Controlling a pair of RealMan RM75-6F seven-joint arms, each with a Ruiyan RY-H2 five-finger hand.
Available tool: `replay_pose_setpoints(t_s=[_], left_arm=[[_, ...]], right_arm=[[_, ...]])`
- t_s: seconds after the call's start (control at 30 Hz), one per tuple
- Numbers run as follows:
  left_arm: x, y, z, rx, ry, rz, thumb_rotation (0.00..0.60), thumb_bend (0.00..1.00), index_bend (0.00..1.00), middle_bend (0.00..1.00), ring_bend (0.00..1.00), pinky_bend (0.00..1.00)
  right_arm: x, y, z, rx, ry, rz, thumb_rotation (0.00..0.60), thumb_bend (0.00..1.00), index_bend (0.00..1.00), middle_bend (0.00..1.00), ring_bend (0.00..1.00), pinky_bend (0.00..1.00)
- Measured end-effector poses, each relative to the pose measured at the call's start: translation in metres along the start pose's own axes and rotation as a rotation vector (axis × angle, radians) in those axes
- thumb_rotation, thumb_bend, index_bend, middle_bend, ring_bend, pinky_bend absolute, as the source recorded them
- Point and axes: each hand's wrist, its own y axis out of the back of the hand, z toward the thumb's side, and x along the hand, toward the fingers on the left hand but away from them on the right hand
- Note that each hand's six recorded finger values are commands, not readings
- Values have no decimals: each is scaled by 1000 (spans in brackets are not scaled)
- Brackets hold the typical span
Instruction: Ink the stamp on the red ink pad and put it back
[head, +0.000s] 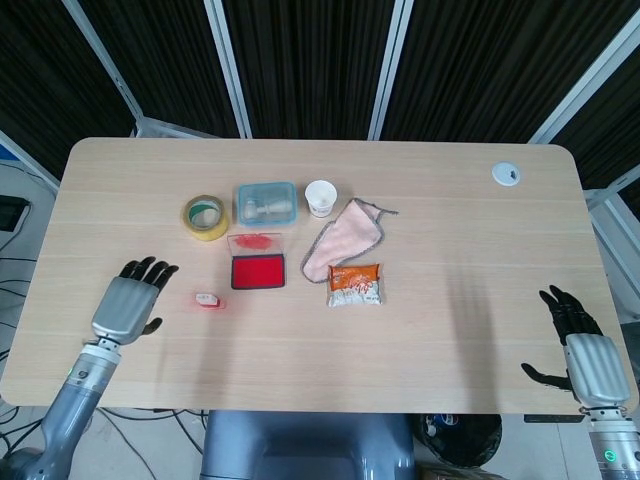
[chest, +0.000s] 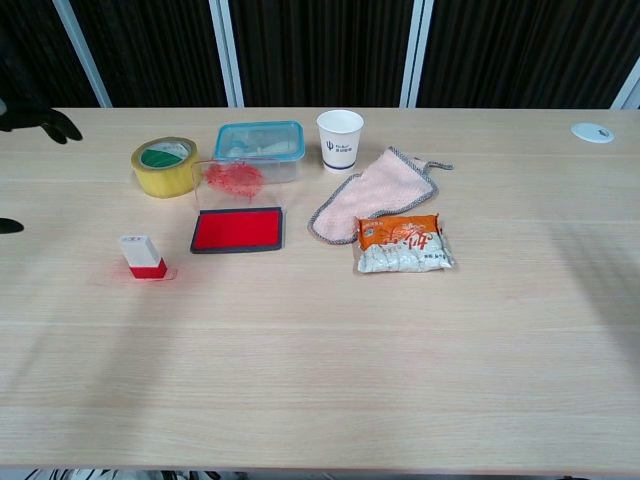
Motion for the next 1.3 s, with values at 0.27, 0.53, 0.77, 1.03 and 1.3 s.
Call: replay_pose_setpoints(t_s=[0.27, 0.53, 0.77, 1.03, 1.3], left_arm=[[29, -18, 21, 43, -12, -68, 600, 171, 281, 298, 177, 252], [47, -35, 34, 74, -19, -109, 600, 197, 295, 313, 179, 255], [60, -47, 47, 87, -27, -135, 600, 206, 320, 349, 194, 264], [68, -56, 56, 90, -37, -153, 600, 251, 363, 398, 204, 268], [75, -64, 58, 106, -34, -169, 600, 260, 384, 413, 204, 268]], right_arm=[[-1, 1, -1, -14, -6, 5, 600, 111, 0, 0, 0, 185], [-1, 1, -1, -27, -10, 7, 600, 111, 0, 0, 0, 185], [-2, 1, -2, -35, -13, 8, 600, 113, 0, 0, 0, 185], [-2, 1, -2, -42, -15, 10, 600, 119, 0, 0, 0, 185], [-2, 2, -3, -48, -17, 12, 600, 123, 0, 0, 0, 185]])
